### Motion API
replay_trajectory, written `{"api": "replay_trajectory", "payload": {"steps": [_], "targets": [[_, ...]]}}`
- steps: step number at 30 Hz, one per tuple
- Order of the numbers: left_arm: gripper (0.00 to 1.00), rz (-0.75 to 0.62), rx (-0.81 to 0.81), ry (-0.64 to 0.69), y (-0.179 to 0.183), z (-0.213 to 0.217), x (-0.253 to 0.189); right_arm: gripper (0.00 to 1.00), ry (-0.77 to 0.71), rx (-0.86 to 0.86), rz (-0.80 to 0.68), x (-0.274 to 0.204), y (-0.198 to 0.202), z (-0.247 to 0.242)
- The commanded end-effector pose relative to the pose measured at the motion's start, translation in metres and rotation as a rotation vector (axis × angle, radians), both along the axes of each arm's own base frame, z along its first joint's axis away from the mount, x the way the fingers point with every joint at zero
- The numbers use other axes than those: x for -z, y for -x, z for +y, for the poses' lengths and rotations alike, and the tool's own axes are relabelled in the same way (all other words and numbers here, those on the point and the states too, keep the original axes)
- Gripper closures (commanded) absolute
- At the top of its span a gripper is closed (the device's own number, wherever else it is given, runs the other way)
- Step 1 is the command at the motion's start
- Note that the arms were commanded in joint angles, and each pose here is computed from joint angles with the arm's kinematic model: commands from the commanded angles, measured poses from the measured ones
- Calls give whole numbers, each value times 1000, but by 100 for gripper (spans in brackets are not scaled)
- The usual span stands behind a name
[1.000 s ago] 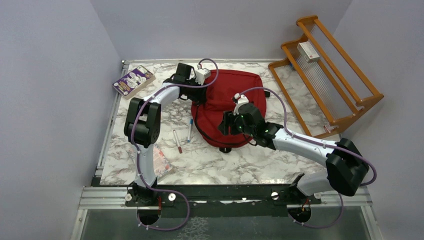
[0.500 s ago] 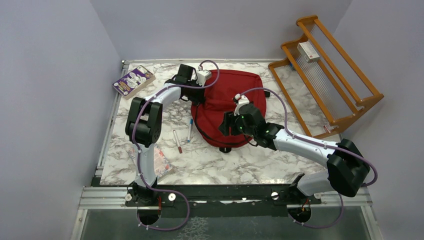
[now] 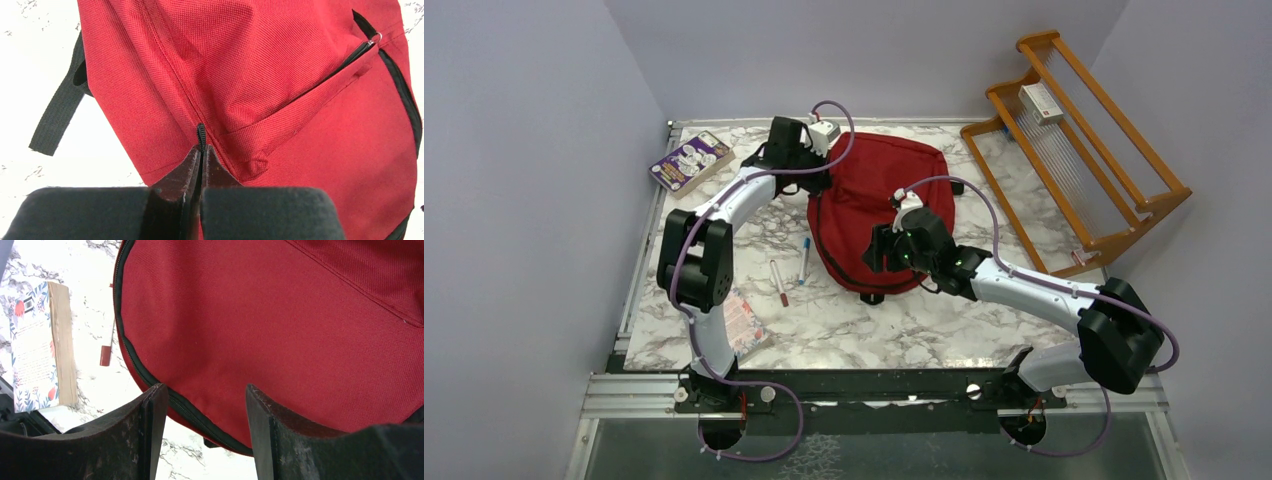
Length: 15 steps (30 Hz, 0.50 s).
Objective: Pack the student bag
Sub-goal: Unzip the student bag at the center of the board.
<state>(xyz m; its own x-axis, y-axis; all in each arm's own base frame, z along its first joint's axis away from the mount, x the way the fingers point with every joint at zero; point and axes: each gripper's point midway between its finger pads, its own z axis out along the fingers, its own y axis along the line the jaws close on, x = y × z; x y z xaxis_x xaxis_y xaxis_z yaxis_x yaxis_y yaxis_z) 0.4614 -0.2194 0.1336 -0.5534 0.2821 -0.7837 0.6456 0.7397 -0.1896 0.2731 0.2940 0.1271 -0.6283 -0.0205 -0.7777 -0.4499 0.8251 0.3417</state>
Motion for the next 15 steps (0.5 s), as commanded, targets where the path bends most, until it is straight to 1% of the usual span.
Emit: {"api": "replay_trajectory", "payload": {"steps": [1,6,8,11,15], "targets": [[100,-22,-100,72,-3,1,-20,37,-8,32,-17,-7,-2,-5],[100,-9,-224,102,-3,10,-23,37,-10,31,-12,-5,-2,-4],[97,-6,-262,94,-3,16,-19,37,-10,32,-14,-6,-1,-5],[94,20,-272,82,0,18,-8,37,-11,36,-19,-8,-1,-6],[87,50,-261,85,0,14,1,37,-5,38,-19,-7,-1,-8]]}}
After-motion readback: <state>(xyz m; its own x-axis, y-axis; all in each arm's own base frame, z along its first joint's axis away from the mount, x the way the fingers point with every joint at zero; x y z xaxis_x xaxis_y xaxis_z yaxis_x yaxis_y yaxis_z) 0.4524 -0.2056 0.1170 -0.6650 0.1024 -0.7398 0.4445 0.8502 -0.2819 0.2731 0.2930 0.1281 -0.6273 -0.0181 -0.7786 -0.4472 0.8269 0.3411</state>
